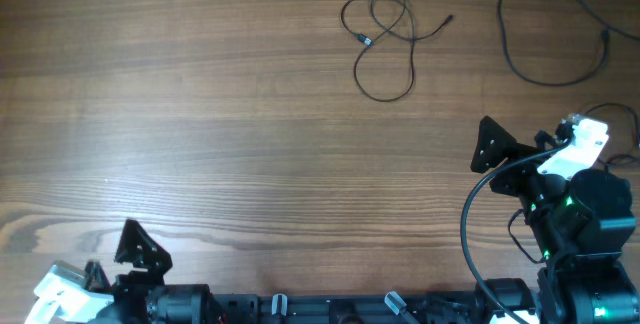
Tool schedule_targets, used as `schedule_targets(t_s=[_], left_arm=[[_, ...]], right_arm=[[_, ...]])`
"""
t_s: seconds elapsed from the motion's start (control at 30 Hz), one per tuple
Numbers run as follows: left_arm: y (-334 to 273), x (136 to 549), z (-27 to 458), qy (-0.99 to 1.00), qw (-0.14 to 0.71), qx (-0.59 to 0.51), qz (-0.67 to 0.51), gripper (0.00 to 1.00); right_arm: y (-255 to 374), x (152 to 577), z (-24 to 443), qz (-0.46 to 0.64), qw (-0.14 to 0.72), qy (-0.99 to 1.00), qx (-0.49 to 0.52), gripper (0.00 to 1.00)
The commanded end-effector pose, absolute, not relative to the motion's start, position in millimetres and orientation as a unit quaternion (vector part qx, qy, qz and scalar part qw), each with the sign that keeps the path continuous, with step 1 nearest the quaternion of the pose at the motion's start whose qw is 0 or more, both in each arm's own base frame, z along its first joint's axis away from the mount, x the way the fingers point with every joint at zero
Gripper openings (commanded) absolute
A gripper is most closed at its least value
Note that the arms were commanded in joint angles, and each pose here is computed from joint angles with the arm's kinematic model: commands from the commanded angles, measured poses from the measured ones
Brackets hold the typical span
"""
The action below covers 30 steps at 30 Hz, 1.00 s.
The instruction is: Untangle cables
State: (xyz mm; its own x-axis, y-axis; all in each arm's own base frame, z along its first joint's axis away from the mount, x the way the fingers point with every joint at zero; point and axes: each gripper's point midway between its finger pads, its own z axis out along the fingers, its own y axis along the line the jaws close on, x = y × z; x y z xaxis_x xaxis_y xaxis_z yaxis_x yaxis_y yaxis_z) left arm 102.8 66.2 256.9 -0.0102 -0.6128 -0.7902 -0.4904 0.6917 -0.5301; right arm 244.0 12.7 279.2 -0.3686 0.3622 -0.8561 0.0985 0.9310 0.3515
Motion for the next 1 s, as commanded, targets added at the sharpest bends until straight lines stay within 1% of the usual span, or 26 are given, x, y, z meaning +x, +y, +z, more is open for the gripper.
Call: schedule_targets(t_s=[0.0, 0.07, 0.13, 0.33, 0.47, 0.53, 0.6, 0.7, 0.83, 0.97], left_arm=[[40, 121, 290, 0.684, 0.627, -0.343, -0.145, 1.00], [36, 130, 299, 0.671, 0.643, -0.332, -0.163, 1.00], [36, 140, 297, 0.666, 0.648, -0.330, -0.165, 1.00], [35, 176, 279, 0.651, 0.665, -0.322, -0.173, 1.00], [31, 202, 256, 0.646, 0.671, -0.314, -0.184, 1.00], [23, 214, 246, 0.653, 0.676, -0.285, -0.191, 1.00], [10, 224, 238, 0.661, 0.686, -0.233, -0.196, 1.00], [-1, 232, 225, 0.672, 0.695, -0.177, -0.187, 1.00], [-2, 238, 203, 0.693, 0.687, -0.151, -0.155, 1.00], [-2, 241, 188, 0.699, 0.682, -0.150, -0.152, 1.00]], right_arm=[[11, 242, 281, 0.120, 0.549, 0.814, 0.148, 1.00], [11, 243, 282, 0.120, 0.550, 0.813, 0.148, 1.00], [11, 243, 282, 0.121, 0.551, 0.813, 0.148, 1.00], [11, 243, 283, 0.120, 0.552, 0.812, 0.147, 1.00], [11, 243, 283, 0.120, 0.552, 0.812, 0.147, 1.00], [11, 243, 283, 0.120, 0.552, 0.812, 0.147, 1.00], [11, 243, 283, 0.120, 0.552, 0.812, 0.147, 1.00], [11, 243, 283, 0.118, 0.553, 0.812, 0.143, 1.00], [11, 243, 283, 0.118, 0.553, 0.812, 0.143, 1.00], [11, 244, 285, 0.119, 0.556, 0.810, 0.143, 1.00]])
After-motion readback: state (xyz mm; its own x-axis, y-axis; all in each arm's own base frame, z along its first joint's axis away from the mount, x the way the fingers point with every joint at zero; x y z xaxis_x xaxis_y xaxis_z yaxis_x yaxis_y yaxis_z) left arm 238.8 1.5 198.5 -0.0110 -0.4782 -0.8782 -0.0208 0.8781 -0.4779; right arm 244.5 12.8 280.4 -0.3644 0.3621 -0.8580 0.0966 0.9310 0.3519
